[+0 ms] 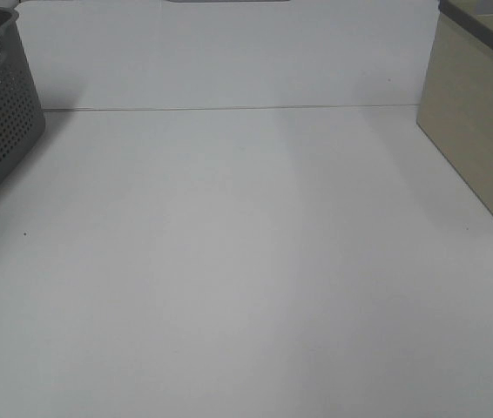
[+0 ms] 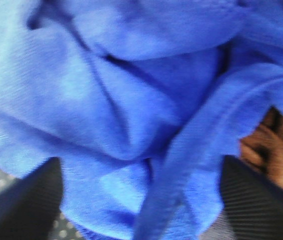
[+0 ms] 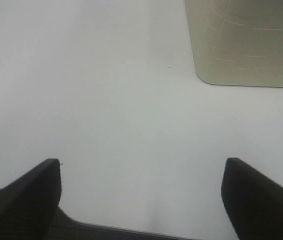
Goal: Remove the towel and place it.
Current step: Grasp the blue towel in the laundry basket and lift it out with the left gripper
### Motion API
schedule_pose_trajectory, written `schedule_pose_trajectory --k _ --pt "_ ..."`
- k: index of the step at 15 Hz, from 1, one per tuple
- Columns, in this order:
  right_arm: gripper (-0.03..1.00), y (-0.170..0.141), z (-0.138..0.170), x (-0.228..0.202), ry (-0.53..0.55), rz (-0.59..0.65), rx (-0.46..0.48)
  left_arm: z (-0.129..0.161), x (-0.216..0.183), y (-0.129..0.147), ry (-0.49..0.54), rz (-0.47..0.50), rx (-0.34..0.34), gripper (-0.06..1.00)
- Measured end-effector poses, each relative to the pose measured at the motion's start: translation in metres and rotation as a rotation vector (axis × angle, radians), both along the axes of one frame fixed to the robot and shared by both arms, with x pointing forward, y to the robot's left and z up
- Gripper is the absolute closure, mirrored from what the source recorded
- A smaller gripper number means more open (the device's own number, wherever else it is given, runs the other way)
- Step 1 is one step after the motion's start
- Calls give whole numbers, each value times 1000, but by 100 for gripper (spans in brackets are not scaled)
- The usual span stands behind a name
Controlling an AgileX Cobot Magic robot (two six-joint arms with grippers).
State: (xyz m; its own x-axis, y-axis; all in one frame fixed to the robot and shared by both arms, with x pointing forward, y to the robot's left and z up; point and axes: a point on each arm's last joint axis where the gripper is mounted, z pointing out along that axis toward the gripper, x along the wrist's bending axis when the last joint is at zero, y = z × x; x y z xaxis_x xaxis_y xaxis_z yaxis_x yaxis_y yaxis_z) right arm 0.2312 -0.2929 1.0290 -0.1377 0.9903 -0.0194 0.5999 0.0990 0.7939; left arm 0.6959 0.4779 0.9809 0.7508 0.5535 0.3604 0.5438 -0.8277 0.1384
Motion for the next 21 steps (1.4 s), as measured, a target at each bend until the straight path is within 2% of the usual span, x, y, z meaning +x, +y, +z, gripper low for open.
schedule_pose_trajectory --k 2,4,8,10,11,16,18,21 --pt "12 0 0 0 0 0 0 0 0 0 5 -1 -5 42" --pt "12 0 0 0 0 0 0 0 0 -1 4 0 -9 56" --pt "12 0 0 0 0 0 0 -1 -1 -1 17 -1 -15 60" --pt "12 0 0 0 0 0 0 -1 -3 2 34 -11 26 85" --pt "12 0 0 0 0 0 0 -1 -4 4 44 -19 52 93" --pt "12 0 0 0 0 0 0 4 -6 6 54 -28 86 94" --pt "12 0 0 0 0 0 0 32 -12 3 23 -25 100 94" --pt "12 0 0 0 0 0 0 94 -28 -19 -88 -23 62 94"
